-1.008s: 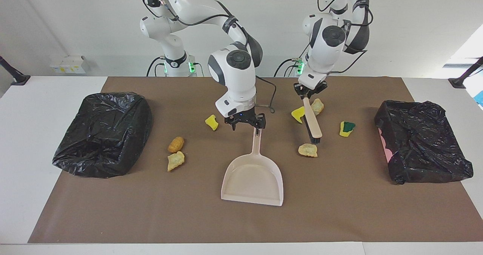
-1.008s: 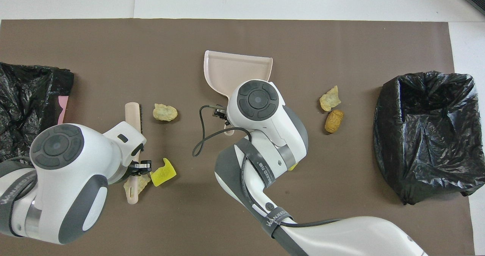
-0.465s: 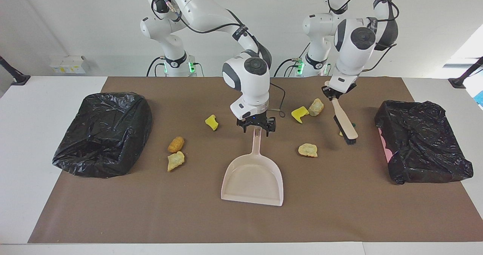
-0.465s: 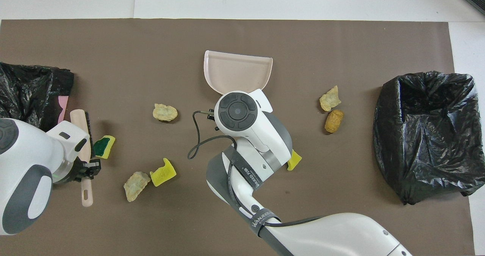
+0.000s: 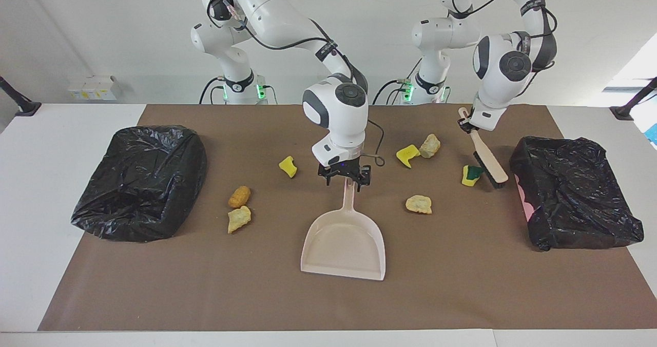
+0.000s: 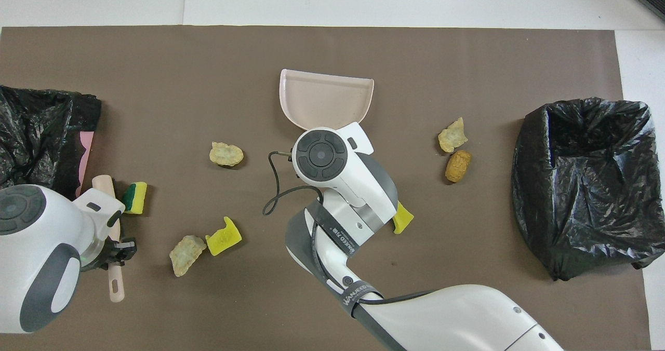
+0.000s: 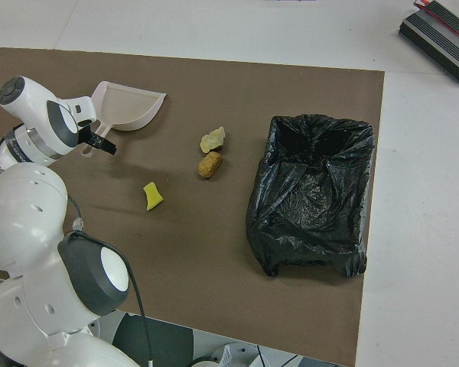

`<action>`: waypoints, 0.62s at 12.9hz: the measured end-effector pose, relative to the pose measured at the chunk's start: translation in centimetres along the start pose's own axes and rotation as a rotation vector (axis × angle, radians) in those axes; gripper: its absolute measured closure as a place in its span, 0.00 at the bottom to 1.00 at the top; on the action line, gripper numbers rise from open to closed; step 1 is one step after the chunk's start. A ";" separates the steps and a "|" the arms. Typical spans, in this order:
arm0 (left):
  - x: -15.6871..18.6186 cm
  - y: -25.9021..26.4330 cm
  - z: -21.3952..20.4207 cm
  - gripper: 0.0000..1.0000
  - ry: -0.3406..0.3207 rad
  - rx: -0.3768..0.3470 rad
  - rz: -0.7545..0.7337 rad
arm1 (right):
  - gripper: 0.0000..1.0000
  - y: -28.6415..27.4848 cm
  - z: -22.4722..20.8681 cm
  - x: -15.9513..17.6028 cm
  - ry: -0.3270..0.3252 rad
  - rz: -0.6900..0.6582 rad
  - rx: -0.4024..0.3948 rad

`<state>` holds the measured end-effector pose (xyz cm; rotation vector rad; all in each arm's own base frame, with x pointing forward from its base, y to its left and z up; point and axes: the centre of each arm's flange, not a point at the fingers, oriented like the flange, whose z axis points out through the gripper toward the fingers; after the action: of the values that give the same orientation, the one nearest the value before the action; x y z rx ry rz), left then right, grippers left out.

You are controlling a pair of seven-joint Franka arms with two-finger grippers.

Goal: Sweep and dump trash in bin

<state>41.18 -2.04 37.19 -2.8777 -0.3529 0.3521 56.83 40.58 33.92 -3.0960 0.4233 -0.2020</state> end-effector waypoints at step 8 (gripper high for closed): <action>-3.4 8.3 -1.3 0.74 0.082 0.023 0.196 | 0.62 -0.3 -0.6 0.7 0.032 -0.001 0.029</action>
<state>40.09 -11.06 37.11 -2.8999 -0.0516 0.2674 57.45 40.67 34.60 -3.0683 0.4159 -0.2551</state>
